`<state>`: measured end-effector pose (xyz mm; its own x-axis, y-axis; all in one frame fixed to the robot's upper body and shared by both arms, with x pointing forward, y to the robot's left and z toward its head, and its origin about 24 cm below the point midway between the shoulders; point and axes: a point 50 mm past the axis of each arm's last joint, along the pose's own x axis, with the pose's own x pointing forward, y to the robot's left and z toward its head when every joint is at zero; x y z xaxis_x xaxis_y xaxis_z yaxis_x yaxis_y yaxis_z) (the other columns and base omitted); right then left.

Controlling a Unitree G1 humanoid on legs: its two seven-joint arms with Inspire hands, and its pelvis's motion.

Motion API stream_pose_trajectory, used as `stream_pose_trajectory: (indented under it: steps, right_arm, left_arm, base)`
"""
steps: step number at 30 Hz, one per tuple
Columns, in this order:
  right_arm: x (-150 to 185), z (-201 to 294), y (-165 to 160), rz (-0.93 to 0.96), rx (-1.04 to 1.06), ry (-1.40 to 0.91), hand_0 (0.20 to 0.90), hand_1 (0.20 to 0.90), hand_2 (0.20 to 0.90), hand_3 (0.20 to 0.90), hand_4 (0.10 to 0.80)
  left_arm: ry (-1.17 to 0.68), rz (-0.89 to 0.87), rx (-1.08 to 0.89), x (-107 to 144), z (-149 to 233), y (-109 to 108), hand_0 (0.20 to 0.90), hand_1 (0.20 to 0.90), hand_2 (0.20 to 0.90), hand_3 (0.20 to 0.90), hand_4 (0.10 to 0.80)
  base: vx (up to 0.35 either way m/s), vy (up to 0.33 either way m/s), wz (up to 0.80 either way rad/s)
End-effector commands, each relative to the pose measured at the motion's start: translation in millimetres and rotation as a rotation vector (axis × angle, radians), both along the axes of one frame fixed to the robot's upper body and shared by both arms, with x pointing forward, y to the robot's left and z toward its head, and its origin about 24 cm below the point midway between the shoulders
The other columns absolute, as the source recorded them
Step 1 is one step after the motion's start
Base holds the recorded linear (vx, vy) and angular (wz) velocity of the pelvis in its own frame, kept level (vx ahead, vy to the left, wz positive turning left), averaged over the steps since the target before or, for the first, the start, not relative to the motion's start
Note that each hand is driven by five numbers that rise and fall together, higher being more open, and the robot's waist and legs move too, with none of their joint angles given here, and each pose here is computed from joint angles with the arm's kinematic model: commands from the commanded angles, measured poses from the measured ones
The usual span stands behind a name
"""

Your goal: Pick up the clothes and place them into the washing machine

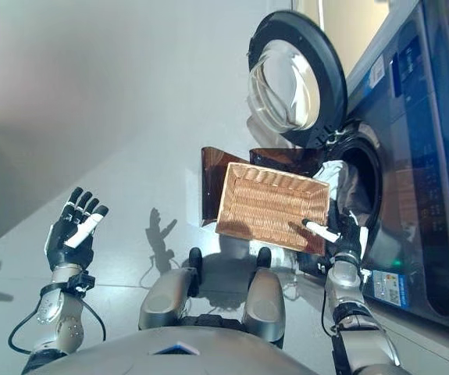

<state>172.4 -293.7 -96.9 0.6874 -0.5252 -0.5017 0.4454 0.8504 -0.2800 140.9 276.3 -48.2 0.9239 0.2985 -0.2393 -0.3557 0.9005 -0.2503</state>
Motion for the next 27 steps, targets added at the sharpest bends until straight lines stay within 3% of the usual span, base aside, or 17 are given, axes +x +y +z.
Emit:
stream_pose_trajectory:
  steps: [1,9,27]
  right_arm:
    - [3,12,-8,-0.048,0.005,-0.127,0.900,0.900,0.900,0.900,0.800]
    - [-34,-7,6,-0.055,0.091,-0.081,0.900,0.900,0.900,0.900,0.800]
    - [-42,-23,40,-0.110,0.236,-0.079,0.900,0.900,0.900,0.900,0.800]
  left_arm:
    - [-0.089,0.065,0.089,-4,17,21,0.900,0.900,0.900,0.900,0.800]
    - [0.042,0.049,0.116,-14,-6,14,0.900,0.900,0.900,0.900,0.800]
    - [0.171,0.029,0.113,-10,-32,-1,0.900,0.900,0.900,0.900,0.800]
  base:
    - [0.095,-0.006,-0.01]
    - [0.088,0.010,-0.08]
    - [0.007,0.012,-0.03]
